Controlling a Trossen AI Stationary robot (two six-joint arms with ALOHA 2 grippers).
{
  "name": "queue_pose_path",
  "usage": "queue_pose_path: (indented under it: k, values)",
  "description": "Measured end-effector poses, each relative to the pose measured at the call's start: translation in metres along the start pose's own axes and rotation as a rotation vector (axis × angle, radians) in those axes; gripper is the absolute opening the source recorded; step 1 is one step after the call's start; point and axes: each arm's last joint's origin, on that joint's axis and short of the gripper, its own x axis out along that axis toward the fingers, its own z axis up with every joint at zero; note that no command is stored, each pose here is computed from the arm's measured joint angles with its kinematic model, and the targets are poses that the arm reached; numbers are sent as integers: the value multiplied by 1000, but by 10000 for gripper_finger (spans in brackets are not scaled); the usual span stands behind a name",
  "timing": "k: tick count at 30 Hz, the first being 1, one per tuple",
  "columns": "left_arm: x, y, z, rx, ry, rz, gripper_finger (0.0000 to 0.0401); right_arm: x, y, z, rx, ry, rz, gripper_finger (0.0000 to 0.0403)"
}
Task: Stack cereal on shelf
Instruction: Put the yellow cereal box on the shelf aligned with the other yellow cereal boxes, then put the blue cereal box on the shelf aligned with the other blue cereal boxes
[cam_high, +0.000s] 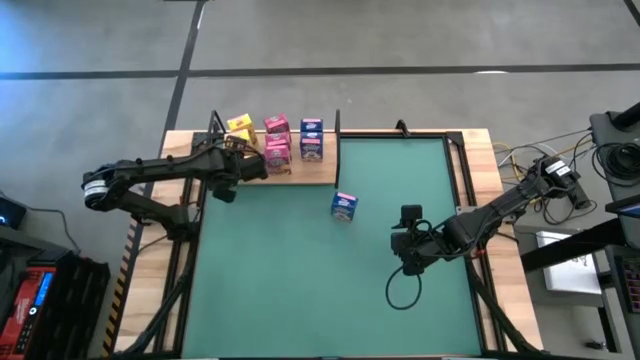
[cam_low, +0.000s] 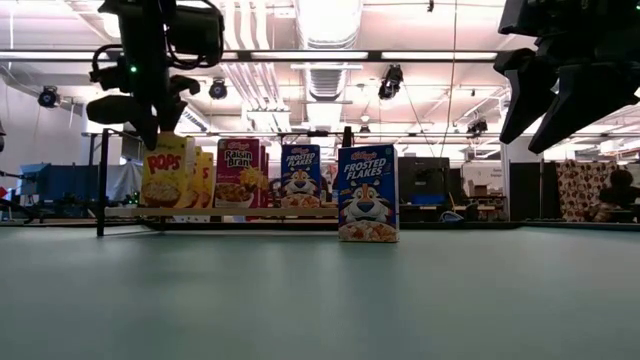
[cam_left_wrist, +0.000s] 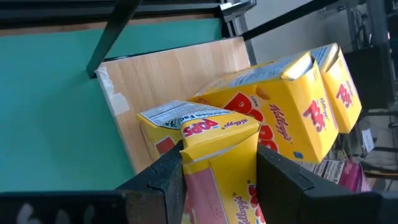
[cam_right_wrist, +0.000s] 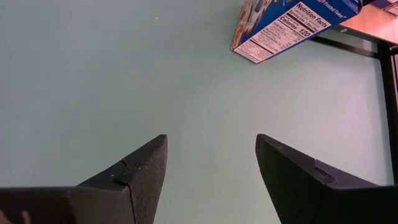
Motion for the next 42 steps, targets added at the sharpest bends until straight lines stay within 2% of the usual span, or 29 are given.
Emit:
queue_pose_path:
  k: [13,31,42]
  values:
    - [0,-1,1,-9,0,0,141,0,0,0,0,0,0,233]
    - [5,-6,8,7,-8,45,192,0,0,0,1,-1,1,233]
    - [0,-17,17,31,2,20,280,0,0,1,4,-7,2,233]
